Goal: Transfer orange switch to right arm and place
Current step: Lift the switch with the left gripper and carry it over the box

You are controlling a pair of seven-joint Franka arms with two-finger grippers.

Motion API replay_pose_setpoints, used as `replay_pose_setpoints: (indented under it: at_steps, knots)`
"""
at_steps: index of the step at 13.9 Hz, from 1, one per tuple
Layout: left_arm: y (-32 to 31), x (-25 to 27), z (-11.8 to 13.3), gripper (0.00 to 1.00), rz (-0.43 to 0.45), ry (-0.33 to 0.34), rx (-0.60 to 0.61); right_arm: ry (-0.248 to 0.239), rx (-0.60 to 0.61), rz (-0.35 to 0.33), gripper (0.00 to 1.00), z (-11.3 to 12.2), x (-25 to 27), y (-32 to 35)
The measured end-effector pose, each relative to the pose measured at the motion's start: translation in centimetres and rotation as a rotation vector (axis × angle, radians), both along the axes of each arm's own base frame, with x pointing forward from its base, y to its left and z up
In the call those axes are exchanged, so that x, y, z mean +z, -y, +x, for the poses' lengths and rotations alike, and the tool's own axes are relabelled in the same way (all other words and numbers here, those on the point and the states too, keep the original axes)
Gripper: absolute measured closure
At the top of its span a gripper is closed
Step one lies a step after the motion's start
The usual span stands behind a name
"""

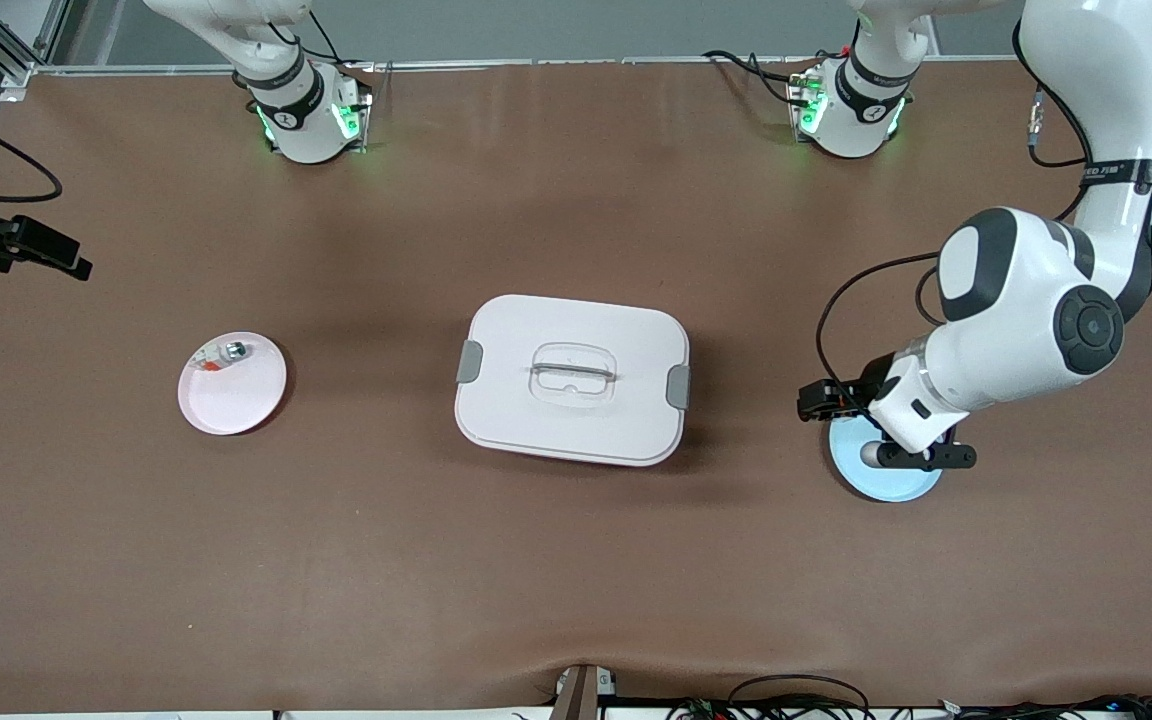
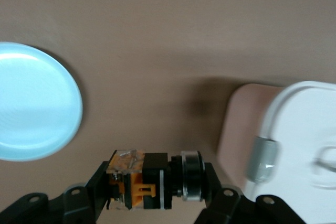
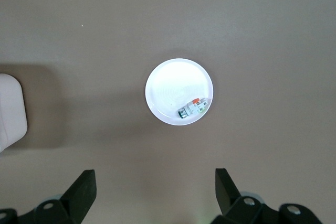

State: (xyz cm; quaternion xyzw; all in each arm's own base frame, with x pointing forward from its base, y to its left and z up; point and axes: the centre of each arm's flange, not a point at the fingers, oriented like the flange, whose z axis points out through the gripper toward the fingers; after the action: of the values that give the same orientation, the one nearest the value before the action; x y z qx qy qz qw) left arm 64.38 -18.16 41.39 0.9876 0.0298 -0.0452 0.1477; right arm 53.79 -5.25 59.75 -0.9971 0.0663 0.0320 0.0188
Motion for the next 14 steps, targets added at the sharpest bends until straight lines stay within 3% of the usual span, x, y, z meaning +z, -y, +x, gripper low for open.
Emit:
replay_pose_setpoints:
  at_steps: [4, 10, 14]
  knots:
    - [4.1, 3.0, -0.8, 0.27, -0.092, -0.058, 0.122, -0.004, 0.001, -0.002, 0.00, 0.0, -0.1, 0.0]
    - [11.4, 8.1, -3.0, 0.27, -0.185, -0.181, 0.370, -0.105, -0.022, 0.010, 0.00, 2.5, -5.7, 1.6]
    - [17.6, 9.9, -5.2, 0.27, -0.193, -0.287, 0.540, -0.151, -0.008, 0.021, 0.00, 2.6, -6.8, 0.8]
